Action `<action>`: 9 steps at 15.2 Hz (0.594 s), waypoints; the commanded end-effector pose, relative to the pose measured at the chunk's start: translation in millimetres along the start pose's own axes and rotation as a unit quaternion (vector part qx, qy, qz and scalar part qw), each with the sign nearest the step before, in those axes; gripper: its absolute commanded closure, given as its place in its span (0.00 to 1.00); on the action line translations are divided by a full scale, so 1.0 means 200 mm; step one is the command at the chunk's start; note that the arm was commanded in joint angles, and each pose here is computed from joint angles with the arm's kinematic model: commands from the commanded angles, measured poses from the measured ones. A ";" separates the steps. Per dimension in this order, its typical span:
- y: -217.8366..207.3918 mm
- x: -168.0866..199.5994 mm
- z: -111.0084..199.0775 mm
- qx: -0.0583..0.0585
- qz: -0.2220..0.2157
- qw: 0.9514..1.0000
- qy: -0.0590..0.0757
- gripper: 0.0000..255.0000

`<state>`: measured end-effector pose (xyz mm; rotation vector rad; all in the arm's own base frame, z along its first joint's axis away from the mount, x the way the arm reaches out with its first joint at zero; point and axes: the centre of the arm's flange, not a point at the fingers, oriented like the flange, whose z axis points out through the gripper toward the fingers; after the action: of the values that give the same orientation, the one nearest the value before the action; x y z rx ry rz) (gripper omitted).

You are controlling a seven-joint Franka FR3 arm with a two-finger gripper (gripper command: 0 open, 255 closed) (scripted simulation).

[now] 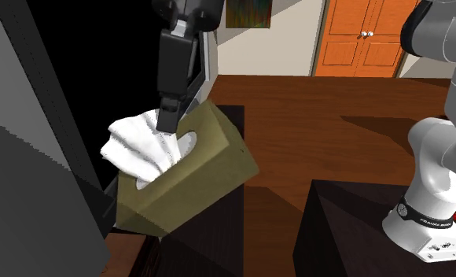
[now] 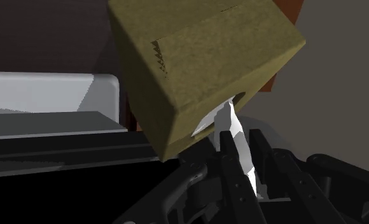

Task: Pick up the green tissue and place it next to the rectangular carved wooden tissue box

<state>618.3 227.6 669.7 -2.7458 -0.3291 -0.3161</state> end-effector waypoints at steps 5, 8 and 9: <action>-0.19 0.03 0.15 0.000 0.001 1.000 0.000 1.00; -0.17 0.01 0.22 0.000 0.001 1.000 0.000 1.00; -0.16 0.00 0.24 0.000 0.001 1.000 0.000 1.00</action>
<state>618.6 274.8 641.5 -2.7455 -0.3275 -0.3166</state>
